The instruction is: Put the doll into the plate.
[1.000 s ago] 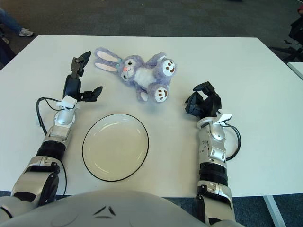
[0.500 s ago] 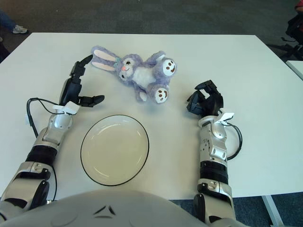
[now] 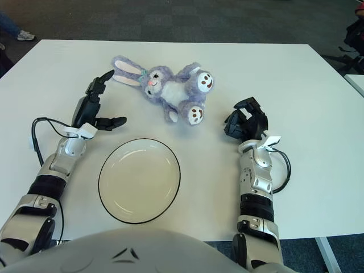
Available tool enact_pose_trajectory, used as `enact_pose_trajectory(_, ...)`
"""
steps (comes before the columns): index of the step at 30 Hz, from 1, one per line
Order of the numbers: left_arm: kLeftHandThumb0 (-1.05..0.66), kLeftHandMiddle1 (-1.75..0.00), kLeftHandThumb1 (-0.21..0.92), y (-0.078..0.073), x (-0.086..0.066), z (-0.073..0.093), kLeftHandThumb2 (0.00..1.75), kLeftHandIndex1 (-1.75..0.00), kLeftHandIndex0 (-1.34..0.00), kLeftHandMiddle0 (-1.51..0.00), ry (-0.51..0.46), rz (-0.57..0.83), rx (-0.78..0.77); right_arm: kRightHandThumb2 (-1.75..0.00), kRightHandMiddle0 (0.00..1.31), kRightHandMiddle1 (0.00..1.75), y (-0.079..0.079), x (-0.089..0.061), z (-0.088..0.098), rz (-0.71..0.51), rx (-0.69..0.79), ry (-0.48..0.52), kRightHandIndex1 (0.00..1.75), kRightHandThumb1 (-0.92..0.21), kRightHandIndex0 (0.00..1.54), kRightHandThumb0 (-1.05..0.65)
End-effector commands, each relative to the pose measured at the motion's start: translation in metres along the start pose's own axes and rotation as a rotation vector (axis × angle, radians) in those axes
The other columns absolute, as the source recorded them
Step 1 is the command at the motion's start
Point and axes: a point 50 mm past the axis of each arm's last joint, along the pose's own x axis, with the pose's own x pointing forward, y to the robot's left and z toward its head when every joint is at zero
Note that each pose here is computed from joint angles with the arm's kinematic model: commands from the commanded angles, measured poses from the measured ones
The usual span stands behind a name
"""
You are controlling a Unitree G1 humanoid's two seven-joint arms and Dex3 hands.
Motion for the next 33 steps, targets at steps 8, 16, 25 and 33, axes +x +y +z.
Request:
enact_pose_trajectory(8, -0.83, -0.69, 0.54, 0.010, 0.020, 0.014, 0.63, -0.48, 0.00, -0.16, -0.088, -0.054, 0.071, -1.51, 0.60, 1.66, -0.003, -0.008, -0.019, -0.017, -0.002, 0.096, 1.75, -0.13, 0.72, -0.01)
enact_pose_trajectory(16, -0.81, -0.69, 0.51, 0.011, 0.031, 0.024, 0.65, -0.56, 0.00, -0.12, -0.163, -0.068, 0.156, -1.51, 0.60, 1.65, -0.003, -0.008, -0.019, -0.017, -0.011, 0.096, 1.75, -0.13, 0.72, -0.01)
enact_pose_trajectory(25, -0.83, -0.71, 0.51, 0.007, 0.047, 0.032, 0.66, -0.60, 0.00, -0.13, -0.235, -0.082, 0.229, -1.51, 0.59, 1.66, -0.003, -0.008, -0.019, -0.018, -0.008, 0.103, 1.75, -0.13, 0.72, -0.01)
enact_pose_trajectory(33, -0.87, -0.68, 0.58, 0.004, 0.059, 0.038, 0.61, -0.61, 0.00, -0.13, -0.290, -0.081, 0.289, -1.51, 0.59, 1.67, -0.002, -0.008, -0.019, -0.020, -0.013, 0.106, 1.75, -0.13, 0.72, -0.01)
